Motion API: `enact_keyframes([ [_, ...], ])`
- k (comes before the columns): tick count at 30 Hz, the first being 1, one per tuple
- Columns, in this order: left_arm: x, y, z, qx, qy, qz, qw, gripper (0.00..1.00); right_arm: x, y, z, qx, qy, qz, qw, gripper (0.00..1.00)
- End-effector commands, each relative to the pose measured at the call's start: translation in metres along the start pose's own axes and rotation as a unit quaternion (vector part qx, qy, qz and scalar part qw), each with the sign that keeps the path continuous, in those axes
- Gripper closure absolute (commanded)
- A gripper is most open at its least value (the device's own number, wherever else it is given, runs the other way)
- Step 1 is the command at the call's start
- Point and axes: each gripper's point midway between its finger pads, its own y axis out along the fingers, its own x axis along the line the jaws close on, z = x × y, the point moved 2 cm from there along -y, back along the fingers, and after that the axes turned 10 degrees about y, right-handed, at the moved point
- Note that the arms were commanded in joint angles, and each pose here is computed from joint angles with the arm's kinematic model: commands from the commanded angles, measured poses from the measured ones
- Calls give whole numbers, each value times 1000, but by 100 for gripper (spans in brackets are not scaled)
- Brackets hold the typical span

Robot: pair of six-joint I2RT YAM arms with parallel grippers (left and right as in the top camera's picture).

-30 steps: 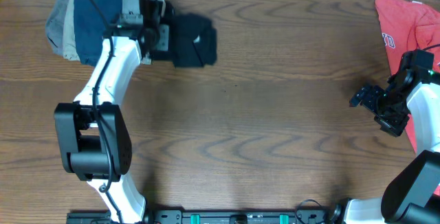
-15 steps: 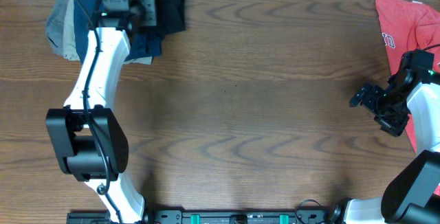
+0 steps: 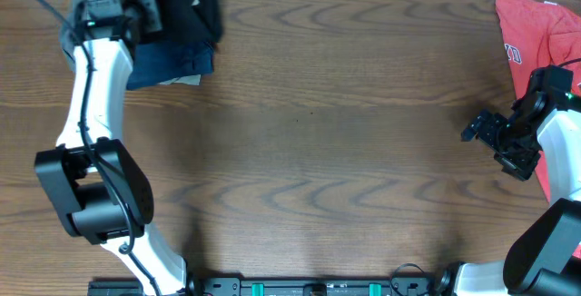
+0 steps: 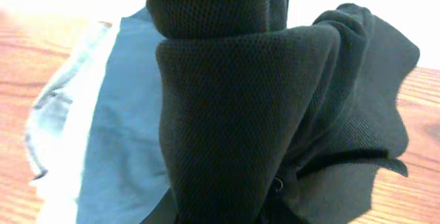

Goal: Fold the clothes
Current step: 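Carry the black bundle up-left and place it atop the jeans stack, then open the left gripper and release the black shirt on the stack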

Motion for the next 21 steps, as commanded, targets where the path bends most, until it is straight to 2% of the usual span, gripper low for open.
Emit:
enact_keyframes([
  [1,19,1,-8,-11,-17,-20,1000,87,0,-4,-3,-7,7,-2,1000,1],
  [8,30,30,20,26,-51,-26,998,87,0,-4,-3,-7,7,-2,1000,1],
  [9,32,36,25,31,-54,-27,998,84,0,-4,-3,-7,7,-2,1000,1],
  [12,40,52,37,40,-59,-36,997,84,0,-4,-3,-7,7,-2,1000,1],
  [17,74,60,54,55,-105,-114,986,83,0,-4,-3,-7,7,-2,1000,1],
  [18,79,59,56,58,-109,-120,985,75,0,-4,-3,-7,7,-2,1000,1],
  [19,81,59,57,60,-111,-121,985,62,0,-4,-3,-7,7,-2,1000,1],
  [21,84,58,58,62,-113,-123,984,27,0,-4,-3,-7,7,-2,1000,1],
])
